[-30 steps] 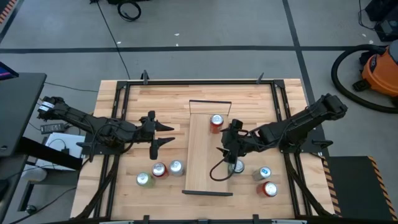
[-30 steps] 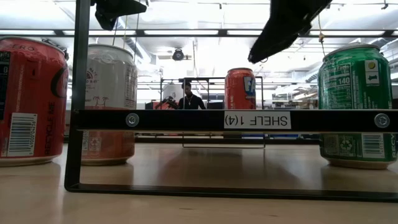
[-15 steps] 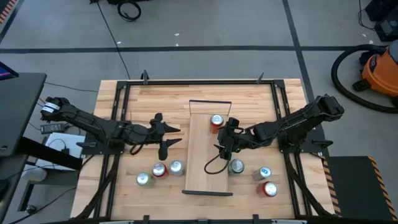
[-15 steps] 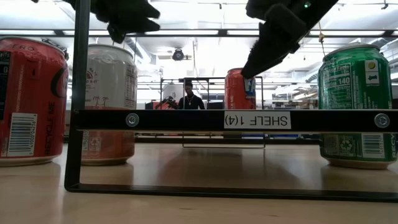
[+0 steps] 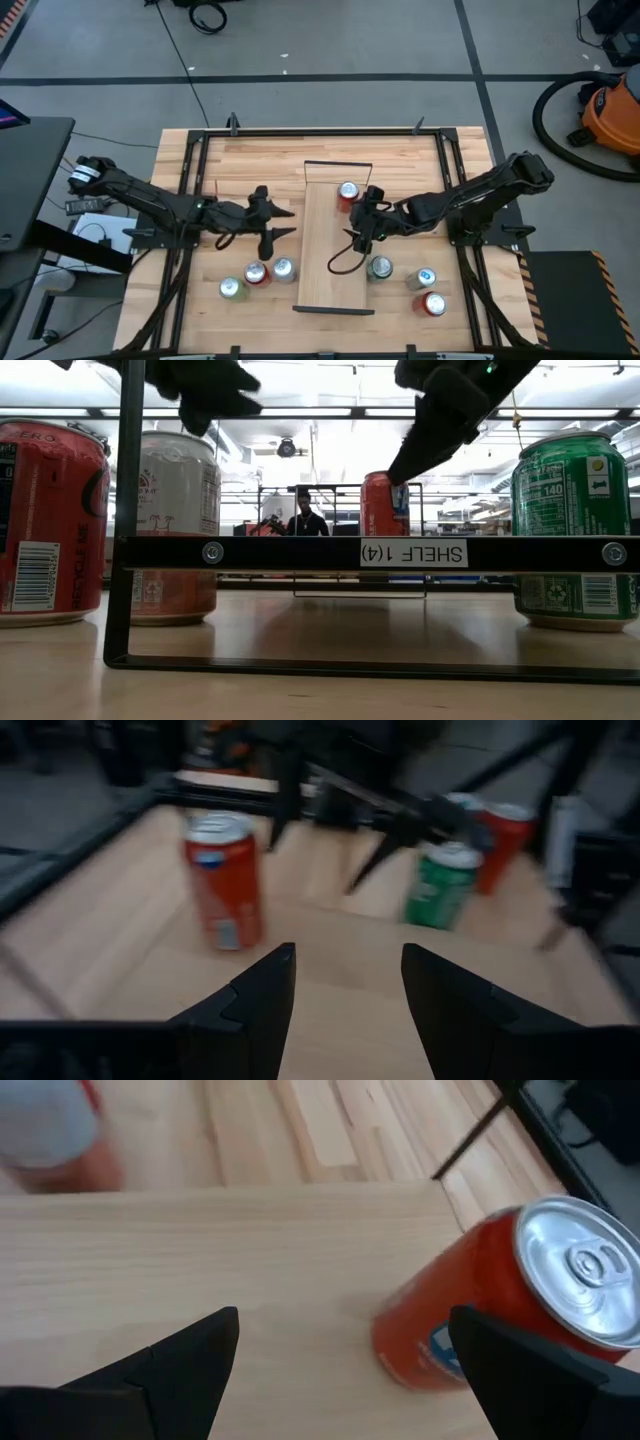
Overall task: Place canned beverage on shelf
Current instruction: Put the red/black soda can on the shelf
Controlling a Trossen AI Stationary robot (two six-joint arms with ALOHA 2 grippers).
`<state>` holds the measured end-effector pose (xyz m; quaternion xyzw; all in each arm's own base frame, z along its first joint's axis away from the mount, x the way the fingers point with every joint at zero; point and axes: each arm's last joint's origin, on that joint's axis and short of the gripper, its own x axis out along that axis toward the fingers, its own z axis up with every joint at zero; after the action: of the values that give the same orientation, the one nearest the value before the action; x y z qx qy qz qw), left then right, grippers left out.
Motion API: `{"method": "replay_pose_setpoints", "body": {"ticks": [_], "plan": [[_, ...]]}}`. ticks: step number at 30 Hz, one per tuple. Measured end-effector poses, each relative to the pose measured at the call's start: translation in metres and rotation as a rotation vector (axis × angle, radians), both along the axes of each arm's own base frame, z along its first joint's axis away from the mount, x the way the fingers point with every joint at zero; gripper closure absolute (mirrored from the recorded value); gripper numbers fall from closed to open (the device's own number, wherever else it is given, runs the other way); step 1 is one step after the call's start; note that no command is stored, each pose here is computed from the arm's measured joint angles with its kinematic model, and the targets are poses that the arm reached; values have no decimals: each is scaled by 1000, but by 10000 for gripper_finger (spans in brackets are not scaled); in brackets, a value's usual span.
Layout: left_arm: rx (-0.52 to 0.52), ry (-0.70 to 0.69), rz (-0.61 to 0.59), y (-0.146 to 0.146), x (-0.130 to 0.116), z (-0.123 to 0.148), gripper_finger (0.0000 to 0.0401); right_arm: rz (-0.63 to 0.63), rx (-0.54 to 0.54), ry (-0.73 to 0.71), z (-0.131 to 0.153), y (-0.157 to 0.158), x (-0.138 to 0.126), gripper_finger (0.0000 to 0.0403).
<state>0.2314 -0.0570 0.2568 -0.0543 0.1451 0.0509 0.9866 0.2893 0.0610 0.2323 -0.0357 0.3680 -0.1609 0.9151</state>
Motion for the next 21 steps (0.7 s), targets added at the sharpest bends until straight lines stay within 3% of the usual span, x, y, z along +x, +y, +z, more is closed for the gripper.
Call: {"method": "replay_pose_setpoints", "body": {"ticks": [6, 11, 21], "plan": [[30, 111, -146, -24, -5, 30, 207, 35, -2, -39, 24, 10, -12, 31], [59, 226, -117, -46, -16, 52, 207, 15, -79, -60, 30, 20, -22, 31], [-104, 265, -77, -60, -30, 77, 207, 99, -176, -146, 15, 35, -25, 31]]}}
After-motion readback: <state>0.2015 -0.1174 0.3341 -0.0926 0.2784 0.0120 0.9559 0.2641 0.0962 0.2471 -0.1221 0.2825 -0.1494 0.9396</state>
